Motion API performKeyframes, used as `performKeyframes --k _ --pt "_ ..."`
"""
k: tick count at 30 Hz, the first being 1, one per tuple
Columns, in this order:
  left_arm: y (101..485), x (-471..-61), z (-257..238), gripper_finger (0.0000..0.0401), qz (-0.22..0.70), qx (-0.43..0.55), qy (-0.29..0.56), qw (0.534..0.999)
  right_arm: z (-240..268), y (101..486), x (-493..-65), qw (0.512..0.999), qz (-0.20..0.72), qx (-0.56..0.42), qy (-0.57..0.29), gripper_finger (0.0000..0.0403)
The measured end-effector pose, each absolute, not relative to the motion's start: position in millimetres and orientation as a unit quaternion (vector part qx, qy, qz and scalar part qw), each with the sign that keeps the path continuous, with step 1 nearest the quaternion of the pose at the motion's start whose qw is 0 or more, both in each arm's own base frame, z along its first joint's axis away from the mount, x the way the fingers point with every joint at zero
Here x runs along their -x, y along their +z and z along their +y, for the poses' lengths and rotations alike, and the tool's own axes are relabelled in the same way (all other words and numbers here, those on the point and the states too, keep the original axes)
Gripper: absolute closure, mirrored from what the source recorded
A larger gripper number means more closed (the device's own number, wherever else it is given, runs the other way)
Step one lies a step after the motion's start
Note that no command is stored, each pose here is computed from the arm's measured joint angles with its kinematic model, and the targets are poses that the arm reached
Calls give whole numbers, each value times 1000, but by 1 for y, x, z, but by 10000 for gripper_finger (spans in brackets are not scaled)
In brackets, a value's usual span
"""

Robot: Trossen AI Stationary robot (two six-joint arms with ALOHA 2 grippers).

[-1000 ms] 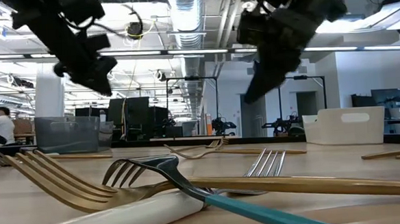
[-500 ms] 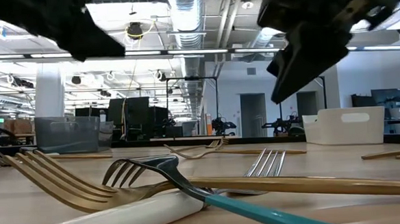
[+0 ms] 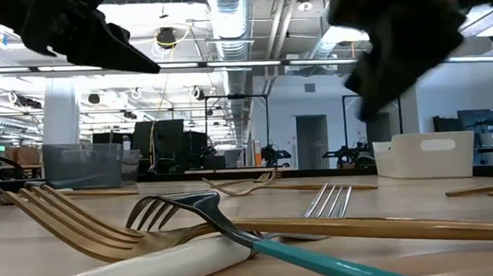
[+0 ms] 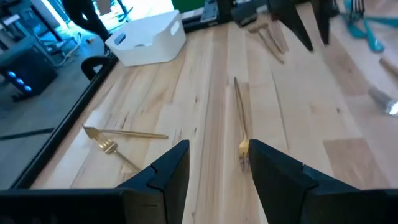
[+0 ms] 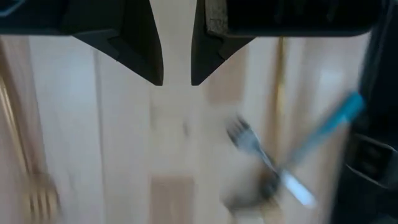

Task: Sort silverware by color (type)
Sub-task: Put the gold fork into the bottom black bin

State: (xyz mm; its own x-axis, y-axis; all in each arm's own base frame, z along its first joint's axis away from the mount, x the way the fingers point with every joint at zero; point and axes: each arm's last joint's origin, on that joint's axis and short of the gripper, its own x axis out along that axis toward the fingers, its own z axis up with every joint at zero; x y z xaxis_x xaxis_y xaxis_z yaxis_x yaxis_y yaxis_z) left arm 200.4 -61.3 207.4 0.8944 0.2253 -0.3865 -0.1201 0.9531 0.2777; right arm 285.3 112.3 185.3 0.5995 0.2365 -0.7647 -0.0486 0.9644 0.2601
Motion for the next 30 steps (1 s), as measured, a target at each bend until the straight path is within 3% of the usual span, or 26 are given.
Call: performKeyframes --k 6,11,16,20,30 --pt "203 -209 -63 248 201 -119 111 966 112 181 -266 832 535 -138 -48 296" --pt "202 -210 -54 248 205 -123 172 956 119 190 -246 793 590 -77 -130 296" --pt "202 -214 -43 248 212 -119 163 956 115 190 -222 732 658 -23 -176 296" --pt "201 -216 -35 248 211 -83 170 959 109 187 -211 689 701 -11 -185 296" --pt "201 -216 -27 248 211 -81 207 952 105 161 -196 667 732 -4 -142 296"
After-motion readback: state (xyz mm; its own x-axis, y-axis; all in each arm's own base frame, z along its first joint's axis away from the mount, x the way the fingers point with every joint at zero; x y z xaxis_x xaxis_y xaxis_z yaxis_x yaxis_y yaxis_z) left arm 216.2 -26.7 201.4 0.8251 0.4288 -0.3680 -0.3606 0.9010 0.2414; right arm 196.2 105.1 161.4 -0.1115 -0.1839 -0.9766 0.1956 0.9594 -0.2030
